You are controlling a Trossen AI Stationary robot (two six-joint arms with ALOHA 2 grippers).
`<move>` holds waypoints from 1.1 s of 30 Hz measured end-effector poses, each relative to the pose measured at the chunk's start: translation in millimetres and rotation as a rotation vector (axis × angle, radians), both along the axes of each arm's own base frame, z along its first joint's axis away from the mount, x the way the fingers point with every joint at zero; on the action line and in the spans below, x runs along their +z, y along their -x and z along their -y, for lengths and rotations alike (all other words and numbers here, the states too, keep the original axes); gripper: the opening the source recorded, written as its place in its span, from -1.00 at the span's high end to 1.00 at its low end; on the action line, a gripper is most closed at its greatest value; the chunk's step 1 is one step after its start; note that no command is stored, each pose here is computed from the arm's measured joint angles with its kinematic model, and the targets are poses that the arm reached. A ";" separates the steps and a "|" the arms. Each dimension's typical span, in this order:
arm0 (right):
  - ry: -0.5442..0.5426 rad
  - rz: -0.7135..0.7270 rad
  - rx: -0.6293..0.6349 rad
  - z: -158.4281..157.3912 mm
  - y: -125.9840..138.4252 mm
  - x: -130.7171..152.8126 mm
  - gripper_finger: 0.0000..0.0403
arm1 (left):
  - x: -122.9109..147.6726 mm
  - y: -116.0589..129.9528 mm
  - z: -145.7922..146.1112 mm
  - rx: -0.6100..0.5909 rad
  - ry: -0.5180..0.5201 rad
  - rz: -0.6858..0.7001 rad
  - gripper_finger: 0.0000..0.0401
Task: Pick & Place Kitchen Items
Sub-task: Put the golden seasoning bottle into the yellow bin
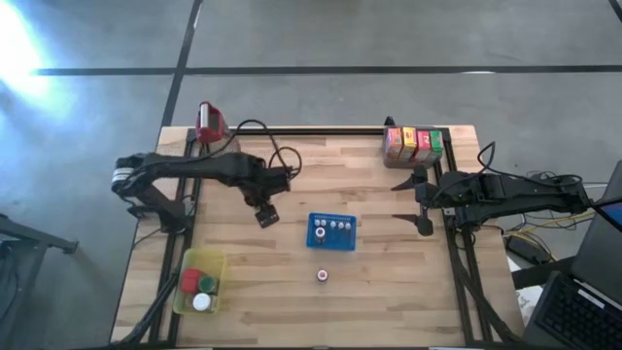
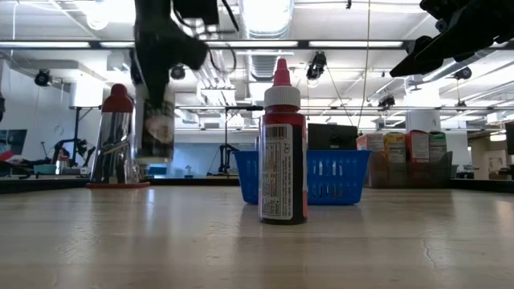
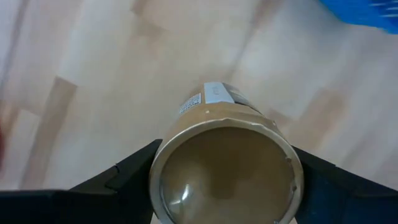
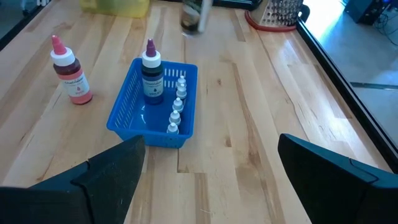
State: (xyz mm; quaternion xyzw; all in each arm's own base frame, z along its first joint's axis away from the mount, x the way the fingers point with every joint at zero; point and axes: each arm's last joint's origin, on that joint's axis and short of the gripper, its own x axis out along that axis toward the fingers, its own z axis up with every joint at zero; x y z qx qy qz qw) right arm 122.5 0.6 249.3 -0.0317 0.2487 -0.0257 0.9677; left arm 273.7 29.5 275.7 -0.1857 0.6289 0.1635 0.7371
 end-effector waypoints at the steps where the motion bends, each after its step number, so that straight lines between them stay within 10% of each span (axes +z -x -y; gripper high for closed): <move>1: -0.001 0.000 -0.001 0.0 0.0 0.0 -0.81 | 4.0 2.5 5.5 0.001 0.006 0.014 -0.42; 33: -0.001 0.000 -0.001 0.0 0.0 0.0 -0.81 | 59.5 123.5 135.8 0.255 0.089 0.040 -0.42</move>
